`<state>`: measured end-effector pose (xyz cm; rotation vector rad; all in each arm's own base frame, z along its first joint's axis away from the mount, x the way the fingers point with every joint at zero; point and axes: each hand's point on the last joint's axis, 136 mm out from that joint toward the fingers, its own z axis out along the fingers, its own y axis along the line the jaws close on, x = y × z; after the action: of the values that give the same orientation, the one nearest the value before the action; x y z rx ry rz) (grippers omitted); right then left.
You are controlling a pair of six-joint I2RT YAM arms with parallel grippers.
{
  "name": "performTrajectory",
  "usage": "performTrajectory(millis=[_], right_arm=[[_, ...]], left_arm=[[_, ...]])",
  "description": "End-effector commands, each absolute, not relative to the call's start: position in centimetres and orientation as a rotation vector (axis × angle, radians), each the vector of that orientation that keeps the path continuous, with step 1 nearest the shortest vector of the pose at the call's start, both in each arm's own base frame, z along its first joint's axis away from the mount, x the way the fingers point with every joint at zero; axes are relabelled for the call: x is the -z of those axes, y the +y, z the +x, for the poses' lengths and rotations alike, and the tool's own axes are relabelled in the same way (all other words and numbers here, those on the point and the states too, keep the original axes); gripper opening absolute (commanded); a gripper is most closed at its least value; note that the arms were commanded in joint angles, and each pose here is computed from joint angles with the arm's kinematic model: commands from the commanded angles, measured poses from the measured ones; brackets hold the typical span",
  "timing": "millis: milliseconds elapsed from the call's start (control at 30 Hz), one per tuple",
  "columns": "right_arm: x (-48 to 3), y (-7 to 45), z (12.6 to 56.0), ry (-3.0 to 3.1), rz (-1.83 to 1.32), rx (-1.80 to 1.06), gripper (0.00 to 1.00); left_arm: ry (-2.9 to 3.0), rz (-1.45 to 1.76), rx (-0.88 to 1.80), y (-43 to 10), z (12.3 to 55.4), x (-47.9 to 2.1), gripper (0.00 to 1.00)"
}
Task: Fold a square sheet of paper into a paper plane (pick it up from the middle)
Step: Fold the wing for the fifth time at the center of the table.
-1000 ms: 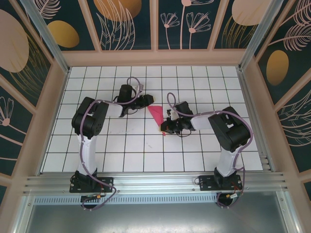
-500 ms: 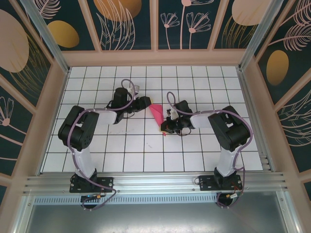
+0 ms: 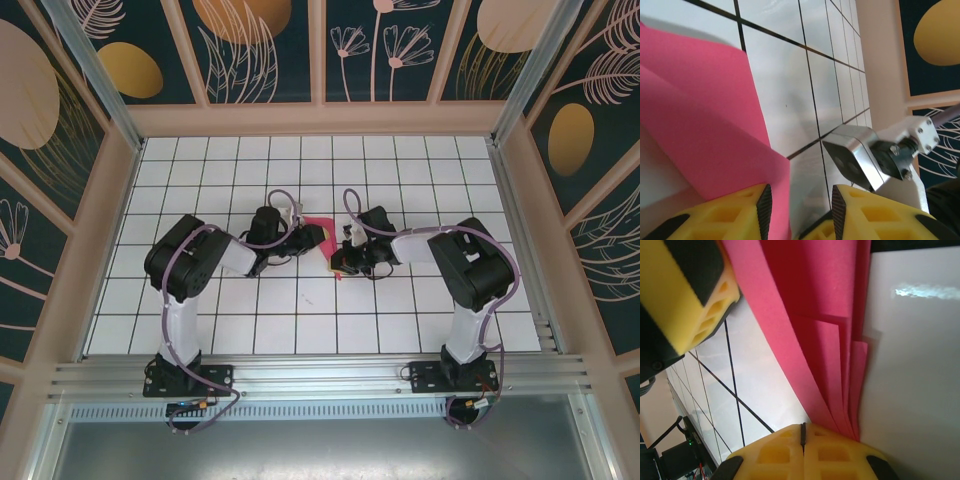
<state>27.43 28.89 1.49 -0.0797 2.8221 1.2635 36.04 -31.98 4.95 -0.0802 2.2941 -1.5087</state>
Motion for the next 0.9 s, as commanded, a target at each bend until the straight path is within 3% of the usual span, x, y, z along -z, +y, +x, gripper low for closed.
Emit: performTrajectory(millis=[0, 467, 867], right_arm=[[3.2, 26.0, 24.8, 3.027, 0.028, -1.054, 0.00], [3.4, 25.5, 24.0, 3.047, 0.017, -1.031, 0.00], [1.7, 26.3, 25.1, 2.994, -0.010, -1.068, 0.00]], left_arm=[[2.264, -0.069, 1.461, -32.0, 37.9, -4.4, 0.39], [2.323, -0.225, 1.274, -27.4, 41.0, -1.1, 0.39], [2.348, -0.259, 1.153, -26.0, 43.9, -2.0, 0.41]])
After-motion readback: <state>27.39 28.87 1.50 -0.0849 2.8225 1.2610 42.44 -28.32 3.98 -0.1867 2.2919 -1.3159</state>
